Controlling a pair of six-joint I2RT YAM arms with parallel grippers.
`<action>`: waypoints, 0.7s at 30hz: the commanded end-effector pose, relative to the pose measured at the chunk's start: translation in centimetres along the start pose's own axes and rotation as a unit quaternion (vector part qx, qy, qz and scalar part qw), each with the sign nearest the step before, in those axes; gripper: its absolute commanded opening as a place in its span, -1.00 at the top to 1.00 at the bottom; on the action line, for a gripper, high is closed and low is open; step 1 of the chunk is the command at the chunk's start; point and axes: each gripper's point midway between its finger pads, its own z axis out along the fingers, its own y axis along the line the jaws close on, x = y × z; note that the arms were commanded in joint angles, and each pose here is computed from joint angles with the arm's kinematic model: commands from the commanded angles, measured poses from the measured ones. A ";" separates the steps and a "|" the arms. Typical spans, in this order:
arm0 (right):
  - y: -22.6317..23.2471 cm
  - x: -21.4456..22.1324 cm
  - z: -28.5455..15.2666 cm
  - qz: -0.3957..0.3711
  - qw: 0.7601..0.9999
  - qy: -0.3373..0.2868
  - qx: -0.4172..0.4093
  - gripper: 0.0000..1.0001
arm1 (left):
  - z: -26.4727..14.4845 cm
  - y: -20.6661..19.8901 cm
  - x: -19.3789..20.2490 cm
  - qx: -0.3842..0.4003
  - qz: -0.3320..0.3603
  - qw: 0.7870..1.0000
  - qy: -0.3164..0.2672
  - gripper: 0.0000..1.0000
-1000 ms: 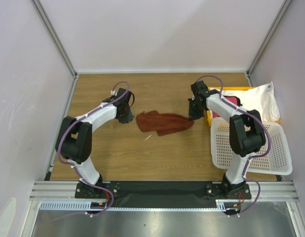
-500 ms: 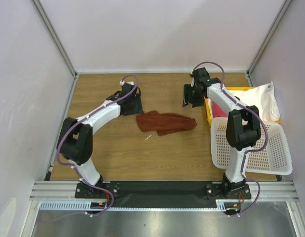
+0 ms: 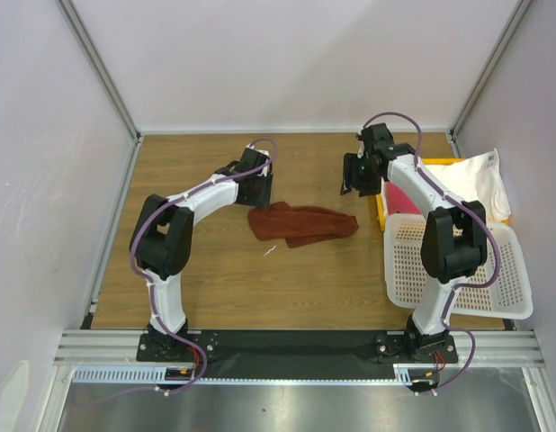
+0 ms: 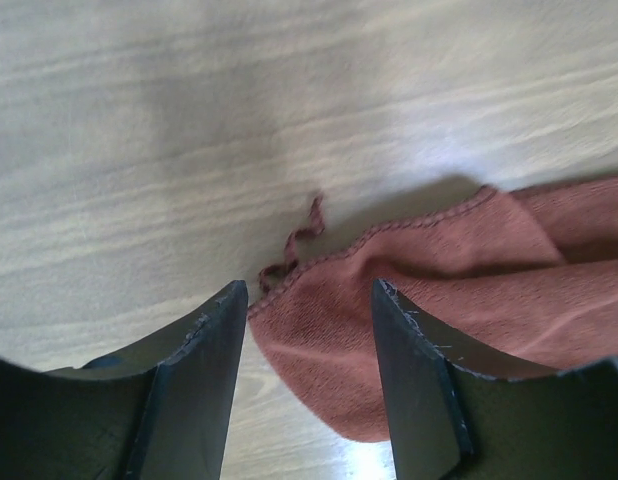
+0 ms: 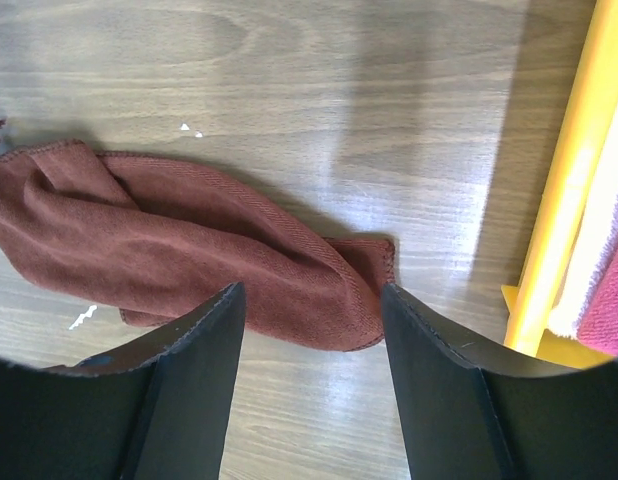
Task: Fold and stack the towels
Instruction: Flatten out the crumpled towel
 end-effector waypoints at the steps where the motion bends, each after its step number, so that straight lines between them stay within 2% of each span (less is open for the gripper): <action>1: 0.1 -0.5 -1.0 0.006 1.000 -0.015 -0.004 -0.25 | 0.2 0.5 0.5 -0.013 0.015 1.000 0.003 -0.17; 6: 0.5 -0.7 -1.2 0.007 1.000 -0.017 -0.011 -0.25 | 1.0 0.8 0.5 -0.032 -0.010 0.999 0.003 -0.04; 17: 0.3 -0.1 -1.4 0.006 1.000 -0.013 -0.008 -0.25 | 2.1 0.6 1.1 -0.066 -0.062 0.996 0.011 0.02; 20: 0.2 0.1 -1.4 0.006 1.000 -0.012 -0.007 -0.25 | 2.4 1.2 1.6 -0.085 -0.068 0.994 0.016 0.18; 21: 0.2 0.2 -1.4 0.005 1.000 -0.011 -0.008 -0.25 | 2.4 1.4 1.8 -0.092 -0.072 0.993 0.018 0.33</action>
